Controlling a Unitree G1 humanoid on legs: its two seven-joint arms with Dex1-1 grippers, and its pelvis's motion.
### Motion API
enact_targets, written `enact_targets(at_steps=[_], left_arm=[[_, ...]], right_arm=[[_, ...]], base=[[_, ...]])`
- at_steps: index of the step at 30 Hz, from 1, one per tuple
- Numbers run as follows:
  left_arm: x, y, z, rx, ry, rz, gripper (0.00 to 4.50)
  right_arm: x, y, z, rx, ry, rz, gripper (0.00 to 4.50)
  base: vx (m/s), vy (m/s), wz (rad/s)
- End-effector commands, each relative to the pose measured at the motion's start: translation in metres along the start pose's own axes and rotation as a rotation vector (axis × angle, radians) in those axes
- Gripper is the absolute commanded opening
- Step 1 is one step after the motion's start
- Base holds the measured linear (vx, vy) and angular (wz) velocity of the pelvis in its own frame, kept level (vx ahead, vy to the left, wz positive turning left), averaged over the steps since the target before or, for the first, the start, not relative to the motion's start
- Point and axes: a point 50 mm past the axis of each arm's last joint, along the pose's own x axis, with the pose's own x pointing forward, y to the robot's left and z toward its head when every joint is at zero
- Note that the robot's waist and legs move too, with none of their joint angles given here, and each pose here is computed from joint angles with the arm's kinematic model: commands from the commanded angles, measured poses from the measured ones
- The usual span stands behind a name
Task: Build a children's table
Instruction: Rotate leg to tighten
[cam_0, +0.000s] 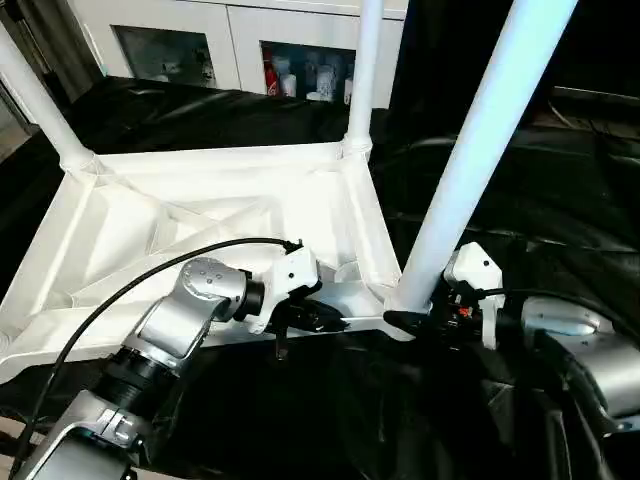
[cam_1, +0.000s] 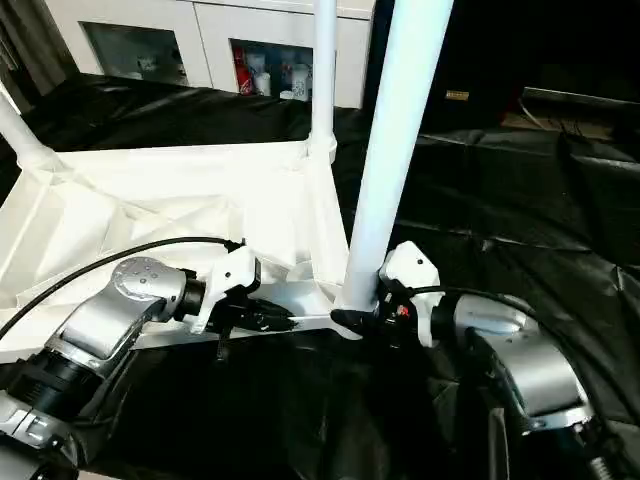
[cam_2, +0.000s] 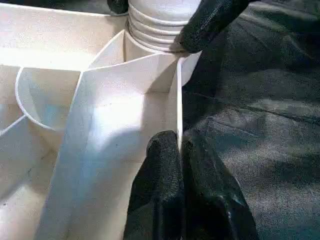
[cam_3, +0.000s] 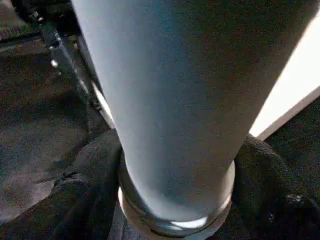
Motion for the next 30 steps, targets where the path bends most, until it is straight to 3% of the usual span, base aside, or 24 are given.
enact_targets(at_steps=[1, 3, 4, 7, 10, 13, 14, 19, 20, 22, 25, 27, 30], left_arm=[[0.009, 0.009, 0.015, -0.002, -0.065, 0.075, 0.0], [0.015, 0.018, 0.019, -0.036, -0.075, 0.163, 0.0], [0.025, 0.025, 0.024, -0.075, -0.07, 0.242, 0.0], [0.038, 0.031, 0.033, -0.113, -0.094, 0.315, 0.0], [0.046, 0.031, 0.039, -0.117, -0.116, 0.331, 0.0], [0.052, 0.028, 0.045, -0.094, -0.133, 0.315, 0.0], [0.055, 0.026, 0.047, -0.079, -0.146, 0.293, 0.0], [0.05, 0.02, 0.043, -0.024, -0.145, 0.225, 0.0], [0.046, 0.018, 0.039, -0.006, -0.136, 0.202, 0.0], [0.045, 0.017, 0.038, 0.007, -0.131, 0.191, 0.0], [0.031, 0.009, 0.026, 0.021, -0.107, 0.085, 0.0], [0.03, 0.008, 0.025, 0.02, -0.101, 0.074, 0.0], [0.019, 0.0, 0.019, 0.041, -0.096, -0.038, 0.0]], right_arm=[[0.013, 0.0, -0.002, 0.025, -0.025, -0.089, 2.75], [0.023, -0.006, -0.005, 0.07, -0.05, -0.233, 2.75], [0.036, -0.012, -0.009, 0.182, -0.071, -0.372, 2.75], [0.053, -0.017, -0.011, 0.323, -0.091, -0.536, 2.74], [0.061, -0.019, -0.01, 0.36, -0.093, -0.597, 2.74], [0.07, -0.015, -0.005, 0.353, -0.112, -0.572, 2.74], [0.075, -0.01, 0.001, 0.349, -0.147, -0.528, 3.44], [0.07, -0.005, 0.011, 0.244, -0.157, -0.409, 3.64], [0.065, -0.003, 0.012, 0.186, -0.142, -0.349, 3.64], [0.063, -0.002, 0.012, 0.157, -0.134, -0.321, 3.64], [0.035, -0.002, 0.009, 0.028, -0.079, -0.159, 3.64], [0.031, -0.002, 0.009, 0.011, -0.07, -0.139, 3.64], [0.011, 0.0, 0.006, -0.032, -0.005, 0.002, 3.64]], base=[[0.0, 0.0, 0.0], [0.0, 0.0, 0.0], [0.0, 0.0, 0.0], [0.0, 0.0, 0.0], [0.0, 0.0, 0.0], [0.0, 0.0, 0.0], [0.0, 0.0, 0.0], [0.0, 0.0, 0.0], [0.0, 0.0, 0.0], [0.0, 0.0, 0.0], [0.0, 0.0, 0.0], [0.0, 0.0, 0.0], [0.0, 0.0, 0.0]])
